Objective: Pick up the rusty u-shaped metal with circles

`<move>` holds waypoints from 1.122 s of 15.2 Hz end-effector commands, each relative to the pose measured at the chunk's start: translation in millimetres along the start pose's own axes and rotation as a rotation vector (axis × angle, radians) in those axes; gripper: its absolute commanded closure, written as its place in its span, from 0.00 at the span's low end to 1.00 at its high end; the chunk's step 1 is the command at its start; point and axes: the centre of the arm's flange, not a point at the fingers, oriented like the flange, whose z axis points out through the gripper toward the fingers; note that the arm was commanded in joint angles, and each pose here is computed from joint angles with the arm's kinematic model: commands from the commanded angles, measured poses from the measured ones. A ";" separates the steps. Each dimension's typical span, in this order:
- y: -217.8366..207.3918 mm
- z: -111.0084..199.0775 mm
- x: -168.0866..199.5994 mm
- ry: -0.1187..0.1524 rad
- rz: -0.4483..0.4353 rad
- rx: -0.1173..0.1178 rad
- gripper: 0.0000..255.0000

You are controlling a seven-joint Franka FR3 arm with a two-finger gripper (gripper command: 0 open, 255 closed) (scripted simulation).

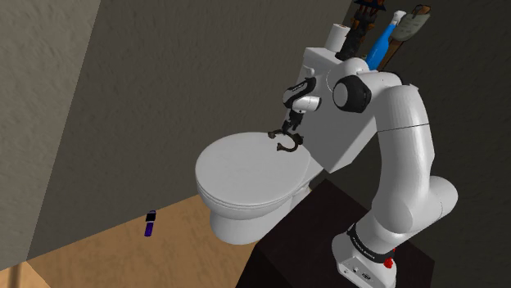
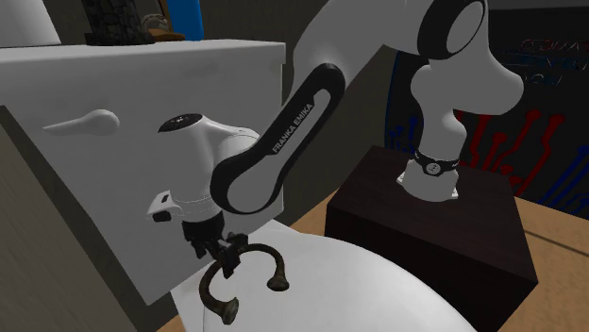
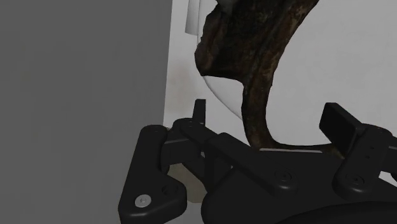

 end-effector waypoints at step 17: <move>4.3 -22.4 -5.5 -0.009 0.010 0.001 1.00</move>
